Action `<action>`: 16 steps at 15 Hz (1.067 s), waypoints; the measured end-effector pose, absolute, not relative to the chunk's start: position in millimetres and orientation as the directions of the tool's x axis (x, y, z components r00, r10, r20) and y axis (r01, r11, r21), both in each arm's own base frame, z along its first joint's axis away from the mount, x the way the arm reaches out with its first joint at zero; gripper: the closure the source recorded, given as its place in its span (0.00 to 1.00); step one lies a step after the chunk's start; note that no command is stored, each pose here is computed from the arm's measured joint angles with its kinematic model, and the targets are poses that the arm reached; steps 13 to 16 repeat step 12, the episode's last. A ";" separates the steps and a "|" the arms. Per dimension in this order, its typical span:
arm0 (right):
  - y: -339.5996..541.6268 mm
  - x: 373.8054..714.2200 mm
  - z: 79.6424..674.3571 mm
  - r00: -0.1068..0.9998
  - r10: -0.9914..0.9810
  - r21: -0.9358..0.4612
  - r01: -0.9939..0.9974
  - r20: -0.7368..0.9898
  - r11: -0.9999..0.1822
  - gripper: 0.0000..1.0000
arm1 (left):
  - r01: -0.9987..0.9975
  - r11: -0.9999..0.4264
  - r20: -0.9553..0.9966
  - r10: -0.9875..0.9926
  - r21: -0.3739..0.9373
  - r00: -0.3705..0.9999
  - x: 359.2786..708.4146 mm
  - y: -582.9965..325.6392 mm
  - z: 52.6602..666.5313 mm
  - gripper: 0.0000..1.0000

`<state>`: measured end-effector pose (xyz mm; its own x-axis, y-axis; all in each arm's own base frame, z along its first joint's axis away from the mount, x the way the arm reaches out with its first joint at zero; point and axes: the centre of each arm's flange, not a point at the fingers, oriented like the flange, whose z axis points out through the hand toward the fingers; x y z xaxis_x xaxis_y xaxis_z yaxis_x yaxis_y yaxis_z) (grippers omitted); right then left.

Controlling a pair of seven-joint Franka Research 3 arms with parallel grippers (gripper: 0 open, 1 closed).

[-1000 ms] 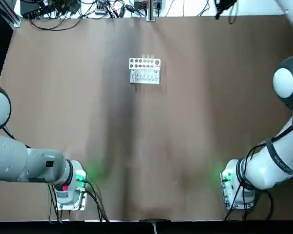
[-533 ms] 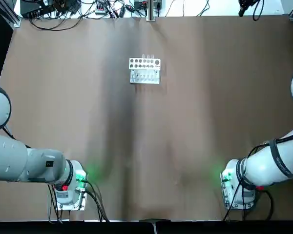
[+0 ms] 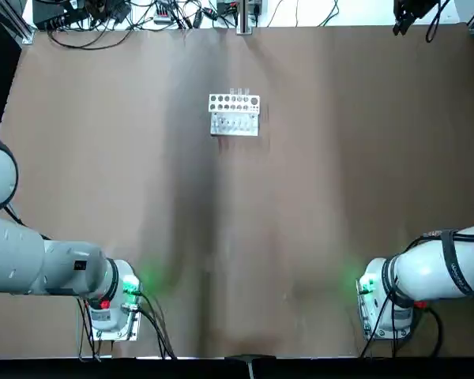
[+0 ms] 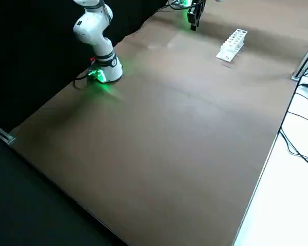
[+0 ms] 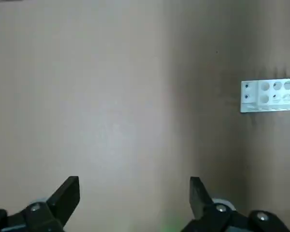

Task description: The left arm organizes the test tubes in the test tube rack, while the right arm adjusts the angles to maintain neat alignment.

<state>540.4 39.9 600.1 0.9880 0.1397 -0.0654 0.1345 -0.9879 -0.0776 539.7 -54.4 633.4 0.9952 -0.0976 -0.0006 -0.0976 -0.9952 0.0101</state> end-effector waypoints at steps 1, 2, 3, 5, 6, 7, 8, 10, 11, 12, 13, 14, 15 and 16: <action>39.4 538.7 601.5 0.986 0.154 -0.079 0.148 -0.068 -0.986 0.62 | -0.098 -0.995 -0.001 -0.098 0.010 0.995 539.7 -54.4 633.4 0.00; 38.4 537.9 602.1 0.985 0.158 -0.078 0.153 -0.069 -0.985 0.52 | -0.098 -0.995 -0.001 -0.098 0.010 0.995 539.7 -54.4 633.3 0.00; 37.2 537.8 602.1 0.985 0.160 -0.078 0.155 -0.070 -0.985 0.44 | -0.098 -0.995 -0.001 -0.098 0.010 0.995 539.7 -54.4 633.3 0.00; 35.4 537.9 601.7 0.984 0.161 -0.076 0.155 -0.071 -0.985 0.26 | -0.097 -0.995 -0.001 -0.097 0.010 0.995 539.7 -54.4 633.3 0.00; 34.5 537.9 601.6 0.985 0.159 -0.076 0.154 -0.071 -0.985 0.17 | -0.097 -0.995 -0.001 -0.097 0.010 0.995 539.7 -54.4 633.3 0.00; 33.7 538.0 601.5 0.985 0.158 -0.075 0.153 -0.071 -0.985 0.08 | -0.097 -0.995 -0.001 -0.097 0.010 0.995 539.7 -54.5 633.3 0.00; 33.3 538.1 601.5 0.985 0.158 -0.074 0.152 -0.071 -0.986 0.01 | -0.097 -0.995 -0.001 -0.097 0.010 0.995 539.7 -54.5 633.3 0.00; 32.4 538.2 601.5 0.985 0.158 -0.064 0.153 -0.071 -0.986 0.00 | -0.097 -0.995 -0.001 -0.097 0.010 0.995 539.7 -54.5 633.3 0.00; 32.3 538.2 601.5 0.985 0.158 -0.061 0.154 -0.071 -0.986 0.00 | -0.097 -0.995 -0.001 -0.097 0.010 0.995 539.7 -54.5 633.3 0.00; 32.5 538.2 601.5 0.985 0.158 -0.060 0.154 -0.072 -0.986 0.00 | -0.097 -0.995 -0.001 -0.097 0.010 0.995 539.7 -54.5 633.3 0.00; 32.5 538.2 601.5 0.985 0.158 -0.060 0.154 -0.072 -0.986 0.00 | -0.097 -0.995 -0.001 -0.097 0.010 0.995 539.7 -54.5 633.3 0.00; 32.5 538.2 601.5 0.985 0.158 -0.060 0.154 -0.072 -0.986 0.00 | -0.097 -0.995 -0.001 -0.097 0.010 0.995 539.7 -54.5 633.3 0.00; 32.5 538.2 601.5 0.985 0.158 -0.060 0.154 -0.072 -0.986 0.00 | -0.097 -0.995 -0.001 -0.097 0.010 0.995 539.7 -54.5 633.3 0.00; 32.5 538.2 601.5 0.985 0.158 -0.060 0.154 -0.072 -0.986 0.00 | -0.097 -0.995 -0.001 -0.097 0.010 0.995 539.7 -54.5 633.3 0.00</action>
